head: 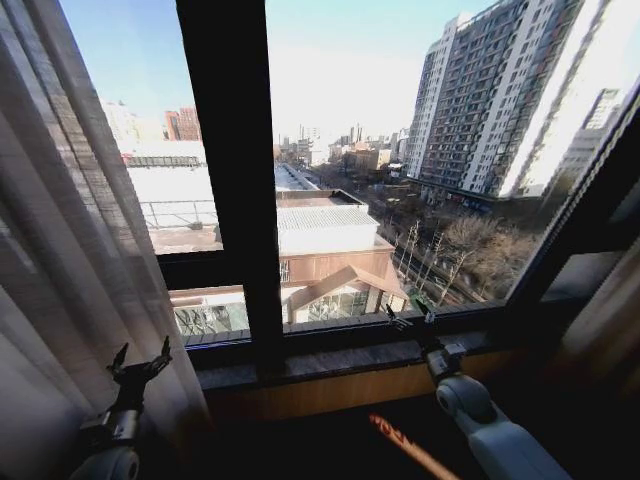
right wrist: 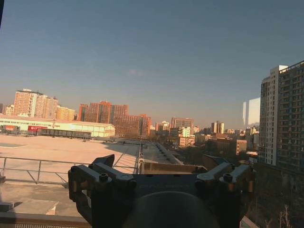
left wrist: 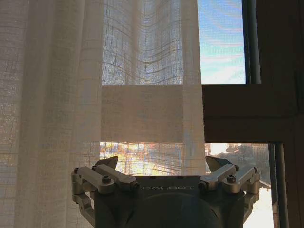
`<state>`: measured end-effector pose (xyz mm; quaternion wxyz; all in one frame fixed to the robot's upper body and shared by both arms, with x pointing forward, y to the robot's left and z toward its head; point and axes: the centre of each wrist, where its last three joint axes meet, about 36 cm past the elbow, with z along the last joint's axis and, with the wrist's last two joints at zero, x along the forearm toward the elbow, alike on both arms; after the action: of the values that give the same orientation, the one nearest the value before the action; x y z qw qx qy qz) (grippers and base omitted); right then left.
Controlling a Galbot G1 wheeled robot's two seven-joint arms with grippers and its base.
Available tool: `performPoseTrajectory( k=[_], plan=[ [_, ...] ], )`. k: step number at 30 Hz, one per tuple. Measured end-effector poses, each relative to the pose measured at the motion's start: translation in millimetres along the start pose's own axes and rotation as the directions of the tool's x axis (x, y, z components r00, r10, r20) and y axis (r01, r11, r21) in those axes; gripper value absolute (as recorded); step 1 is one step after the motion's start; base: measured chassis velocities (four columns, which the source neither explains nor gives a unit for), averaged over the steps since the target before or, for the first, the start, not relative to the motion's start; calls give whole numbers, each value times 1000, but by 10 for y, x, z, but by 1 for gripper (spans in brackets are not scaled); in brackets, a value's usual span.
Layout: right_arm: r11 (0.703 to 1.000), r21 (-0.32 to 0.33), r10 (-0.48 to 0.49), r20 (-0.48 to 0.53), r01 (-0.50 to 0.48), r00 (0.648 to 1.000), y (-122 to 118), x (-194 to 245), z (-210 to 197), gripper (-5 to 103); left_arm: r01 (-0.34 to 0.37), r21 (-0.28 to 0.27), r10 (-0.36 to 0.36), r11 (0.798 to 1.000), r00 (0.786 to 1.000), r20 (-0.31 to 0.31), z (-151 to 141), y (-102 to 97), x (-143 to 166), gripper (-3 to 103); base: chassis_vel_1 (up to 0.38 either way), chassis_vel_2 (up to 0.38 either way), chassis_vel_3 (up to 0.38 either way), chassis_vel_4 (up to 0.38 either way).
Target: Open the curtains by pulling them apart, changing their state from closed to fully open.
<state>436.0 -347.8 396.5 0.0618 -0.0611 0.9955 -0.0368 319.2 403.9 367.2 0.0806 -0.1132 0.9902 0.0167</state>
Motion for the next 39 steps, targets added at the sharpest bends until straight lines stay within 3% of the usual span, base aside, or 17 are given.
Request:
performPoseTrajectory(
  k=[39],
  plan=[
    [1000,0,0,0,0,1000,0,0,0,100,0,0,0,1000,1000,0,0,0,0,100,-14,-17,14,17]
  ],
)
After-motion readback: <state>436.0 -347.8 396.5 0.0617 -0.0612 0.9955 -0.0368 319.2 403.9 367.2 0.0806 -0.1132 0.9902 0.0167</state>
